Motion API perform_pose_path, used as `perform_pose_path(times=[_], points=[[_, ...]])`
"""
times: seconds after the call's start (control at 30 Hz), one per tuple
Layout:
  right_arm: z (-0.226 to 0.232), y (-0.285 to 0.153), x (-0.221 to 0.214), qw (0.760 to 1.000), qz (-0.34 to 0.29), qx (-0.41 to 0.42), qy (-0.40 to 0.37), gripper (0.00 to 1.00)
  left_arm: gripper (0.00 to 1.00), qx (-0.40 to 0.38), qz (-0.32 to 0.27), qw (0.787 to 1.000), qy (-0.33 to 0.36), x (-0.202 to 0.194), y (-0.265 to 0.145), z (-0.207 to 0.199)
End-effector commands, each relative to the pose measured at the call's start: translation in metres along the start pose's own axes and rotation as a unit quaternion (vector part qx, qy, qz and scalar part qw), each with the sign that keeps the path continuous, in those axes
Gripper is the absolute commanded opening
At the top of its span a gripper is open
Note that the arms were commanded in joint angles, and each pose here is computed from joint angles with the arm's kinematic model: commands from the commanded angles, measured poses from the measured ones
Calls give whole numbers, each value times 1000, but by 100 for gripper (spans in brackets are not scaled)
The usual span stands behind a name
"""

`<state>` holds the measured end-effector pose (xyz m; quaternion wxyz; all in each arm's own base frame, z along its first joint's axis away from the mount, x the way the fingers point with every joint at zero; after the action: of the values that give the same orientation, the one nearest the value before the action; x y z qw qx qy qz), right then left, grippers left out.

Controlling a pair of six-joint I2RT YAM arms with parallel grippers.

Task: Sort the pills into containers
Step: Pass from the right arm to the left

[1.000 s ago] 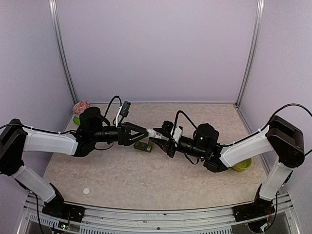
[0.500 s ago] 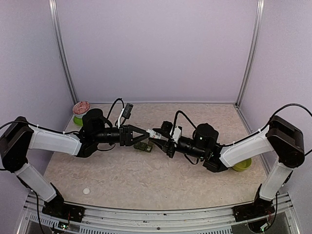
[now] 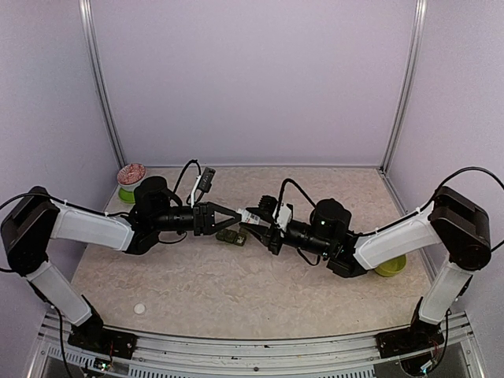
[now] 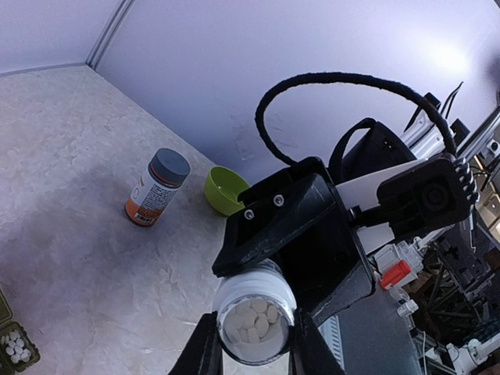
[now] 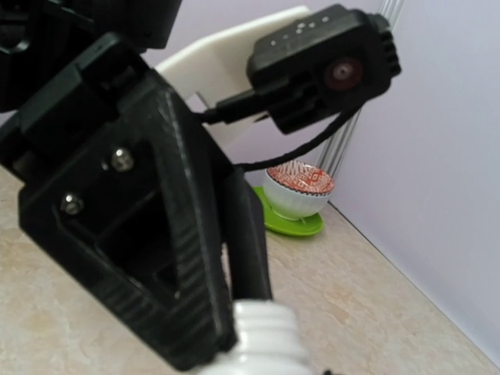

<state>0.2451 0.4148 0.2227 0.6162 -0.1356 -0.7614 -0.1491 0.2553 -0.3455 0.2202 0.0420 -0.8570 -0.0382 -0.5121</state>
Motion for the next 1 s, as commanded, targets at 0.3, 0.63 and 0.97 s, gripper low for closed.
perform_pose_path(times=[0.3,0.63,0.97], points=[[5,8,1,1000,-1,10,-4,34,40,-19,-17,999,19,12,4,-8],[5,10,0,1000,3,12,-2,33,35,-19,-18,999,20,13,5,-8],[4,9,-1,1000,4,8,-3,42,19,-8,-18,1000,18,11,4,-3]])
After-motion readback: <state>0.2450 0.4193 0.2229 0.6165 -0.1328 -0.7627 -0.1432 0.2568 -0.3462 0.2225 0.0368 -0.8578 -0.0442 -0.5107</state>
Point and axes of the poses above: each gripper's point midway between its finger pads, its own y axis out along the fingers, its own z axis along the line the jaws close on, x = y × z, the point moved 1 cm from there along -y, back along the fingers, and after that the axes turned 8 degrees about y, right-handed, at the moved point
